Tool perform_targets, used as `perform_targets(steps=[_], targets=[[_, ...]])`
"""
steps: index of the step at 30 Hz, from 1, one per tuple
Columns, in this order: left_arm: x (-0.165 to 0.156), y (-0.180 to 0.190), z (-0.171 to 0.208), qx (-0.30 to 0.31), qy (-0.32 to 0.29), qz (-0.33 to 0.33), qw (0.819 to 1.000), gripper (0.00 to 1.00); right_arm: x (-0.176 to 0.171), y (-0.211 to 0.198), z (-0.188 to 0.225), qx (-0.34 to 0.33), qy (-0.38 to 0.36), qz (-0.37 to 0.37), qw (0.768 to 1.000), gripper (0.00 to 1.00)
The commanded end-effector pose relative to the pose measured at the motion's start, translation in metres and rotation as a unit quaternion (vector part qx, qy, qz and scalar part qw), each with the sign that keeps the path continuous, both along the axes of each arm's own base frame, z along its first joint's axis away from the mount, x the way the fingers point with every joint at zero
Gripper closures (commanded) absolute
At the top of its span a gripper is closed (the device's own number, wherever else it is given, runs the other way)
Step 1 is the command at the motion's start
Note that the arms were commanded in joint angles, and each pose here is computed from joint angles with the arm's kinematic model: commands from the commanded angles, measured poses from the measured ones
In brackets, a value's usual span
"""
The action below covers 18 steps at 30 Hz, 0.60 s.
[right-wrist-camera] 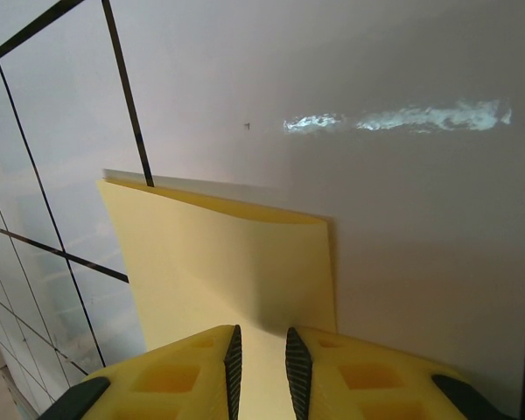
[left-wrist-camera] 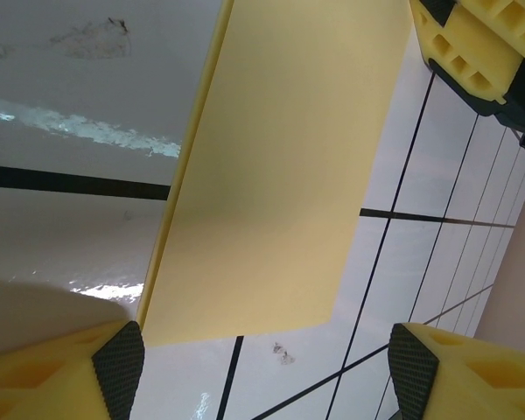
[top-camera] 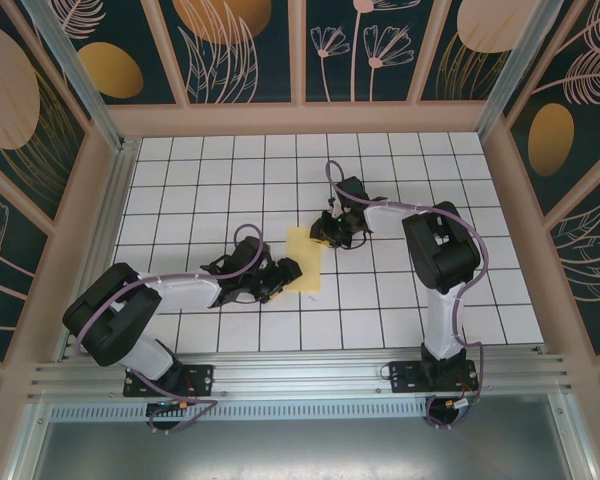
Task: Fold a paper plane with a square sheet of paper (pick it up from the middle)
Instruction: First fold in half a square sheet of paper at the center of the table.
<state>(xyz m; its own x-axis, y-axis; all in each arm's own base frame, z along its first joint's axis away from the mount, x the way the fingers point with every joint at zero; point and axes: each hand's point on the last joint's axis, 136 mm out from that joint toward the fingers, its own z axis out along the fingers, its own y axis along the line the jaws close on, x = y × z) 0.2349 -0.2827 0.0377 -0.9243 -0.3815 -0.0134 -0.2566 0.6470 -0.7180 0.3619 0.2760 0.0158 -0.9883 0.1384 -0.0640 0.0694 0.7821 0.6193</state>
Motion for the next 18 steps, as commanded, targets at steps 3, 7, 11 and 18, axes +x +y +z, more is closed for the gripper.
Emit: perform_targets(steps=[3, 7, 11, 18], targets=[[0.003, 0.0, 0.001, 0.022, 0.006, 0.003, 1.0, 0.25, -0.024, -0.041, -0.072, -0.106, 0.073, -0.033, 0.991, 0.74], [0.005, 0.004, 0.007, 0.028, -0.004, 0.008, 1.0, 0.25, -0.021, -0.03, -0.06, -0.063, 0.057, -0.014, 0.996, 0.78], [0.007, 0.008, 0.014, 0.026, -0.016, 0.021, 0.999, 0.25, -0.006, -0.006, -0.007, 0.006, -0.004, 0.021, 1.0, 0.78], [0.007, 0.019, 0.014, 0.029, -0.019, 0.048, 0.998, 0.25, -0.015, -0.008, 0.016, -0.068, -0.054, 0.054, 0.995, 0.7]])
